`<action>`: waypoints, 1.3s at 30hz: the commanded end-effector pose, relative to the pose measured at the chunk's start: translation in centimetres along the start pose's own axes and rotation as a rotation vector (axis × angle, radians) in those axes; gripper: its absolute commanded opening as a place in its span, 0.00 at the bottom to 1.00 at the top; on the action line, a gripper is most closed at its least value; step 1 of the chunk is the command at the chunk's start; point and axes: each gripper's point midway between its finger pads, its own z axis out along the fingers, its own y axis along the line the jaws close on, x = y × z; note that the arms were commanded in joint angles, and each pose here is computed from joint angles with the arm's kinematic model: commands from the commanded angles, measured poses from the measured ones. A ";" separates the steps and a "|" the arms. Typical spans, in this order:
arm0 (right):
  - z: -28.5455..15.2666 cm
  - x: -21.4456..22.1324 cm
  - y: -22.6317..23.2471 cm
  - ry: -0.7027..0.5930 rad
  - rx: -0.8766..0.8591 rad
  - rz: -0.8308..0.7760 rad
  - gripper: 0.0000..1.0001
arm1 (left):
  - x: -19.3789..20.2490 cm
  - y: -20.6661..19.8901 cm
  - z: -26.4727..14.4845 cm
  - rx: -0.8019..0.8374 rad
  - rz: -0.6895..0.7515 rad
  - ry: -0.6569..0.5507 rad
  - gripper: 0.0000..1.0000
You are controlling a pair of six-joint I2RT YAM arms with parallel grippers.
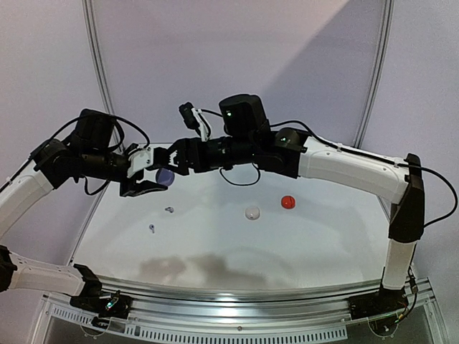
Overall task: Insert the wireless bluetooth earbuds into the charging case
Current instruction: Pass from the left arm to the right, then pass from the right arm to the left
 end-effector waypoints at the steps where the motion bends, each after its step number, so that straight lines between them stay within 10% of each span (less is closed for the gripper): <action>1: 0.2 1.4 0.0 0.023 -0.032 0.032 0.70 | -1.0 1.5 0.1 -0.086 -0.125 -0.029 0.33; 24: 2.6 2.8 -0.3 0.092 -0.085 0.072 0.00 | -1.7 1.2 0.0 -0.100 -0.090 -0.047 0.33; 30: 1.3 3.6 -0.4 0.132 -0.061 0.006 0.00 | -3.3 -2.3 -1.2 0.078 -0.174 -0.167 0.83; 39: -5.8 6.3 0.4 0.318 0.013 -0.500 0.00 | -4.6 -7.8 -4.1 0.334 -0.253 -0.318 0.88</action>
